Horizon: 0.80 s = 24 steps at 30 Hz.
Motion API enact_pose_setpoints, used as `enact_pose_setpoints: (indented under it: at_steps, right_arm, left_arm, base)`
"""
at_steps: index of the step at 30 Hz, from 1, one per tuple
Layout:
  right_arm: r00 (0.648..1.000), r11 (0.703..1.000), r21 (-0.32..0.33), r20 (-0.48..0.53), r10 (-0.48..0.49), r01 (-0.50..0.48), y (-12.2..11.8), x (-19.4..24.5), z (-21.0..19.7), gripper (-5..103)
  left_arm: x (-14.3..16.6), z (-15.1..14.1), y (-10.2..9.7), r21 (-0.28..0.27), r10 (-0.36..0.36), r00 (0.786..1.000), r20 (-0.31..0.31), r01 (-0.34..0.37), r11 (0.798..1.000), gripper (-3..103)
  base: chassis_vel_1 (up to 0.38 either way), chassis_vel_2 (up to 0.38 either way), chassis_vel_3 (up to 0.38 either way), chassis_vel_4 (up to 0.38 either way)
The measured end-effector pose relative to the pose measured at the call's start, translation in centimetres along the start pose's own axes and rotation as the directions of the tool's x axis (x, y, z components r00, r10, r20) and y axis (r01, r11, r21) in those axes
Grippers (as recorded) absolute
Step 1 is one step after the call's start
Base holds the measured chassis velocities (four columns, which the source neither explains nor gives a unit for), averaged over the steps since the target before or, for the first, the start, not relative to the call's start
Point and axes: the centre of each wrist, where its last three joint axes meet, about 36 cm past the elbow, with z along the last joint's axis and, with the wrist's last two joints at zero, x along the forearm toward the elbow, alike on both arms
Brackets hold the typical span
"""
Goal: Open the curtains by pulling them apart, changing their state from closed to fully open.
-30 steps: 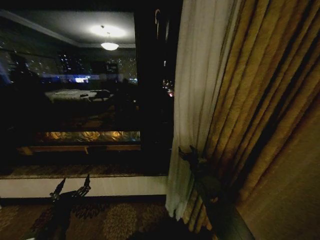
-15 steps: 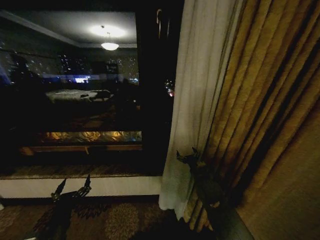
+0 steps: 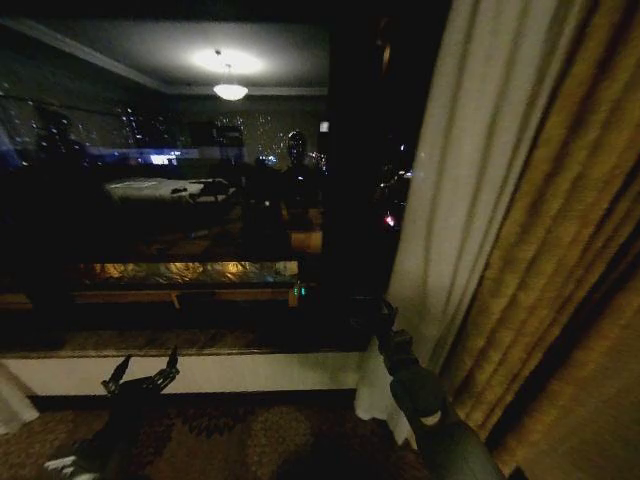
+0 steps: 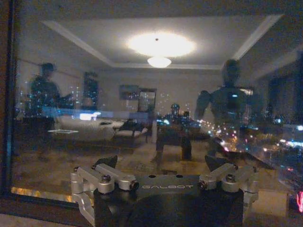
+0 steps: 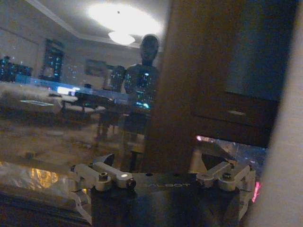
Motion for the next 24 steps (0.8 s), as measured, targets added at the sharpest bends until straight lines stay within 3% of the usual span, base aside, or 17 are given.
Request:
enact_pose_setpoints:
  at_steps: [10, 24]
  right_arm:
    - [1.000, 1.000, -0.009, -0.004, -0.006, 0.006, 0.2, 1.6, 0.0, 100]
    - [1.000, 1.000, -0.022, -0.013, -0.008, 0.008, 0.5, 2.0, 0.3, 100]
  left_arm:
    - [-2.0, -0.5, 0.7, -0.017, 0.027, 0.999, -0.020, -0.027, 0.999, 100]
    - [-2.3, 0.0, 1.1, -0.021, 0.041, 0.998, -0.046, -0.042, 0.999, 100]
  base:
    - [0.361, 0.372, -0.357, -0.347]
    - [0.354, 0.359, -0.357, -0.355]
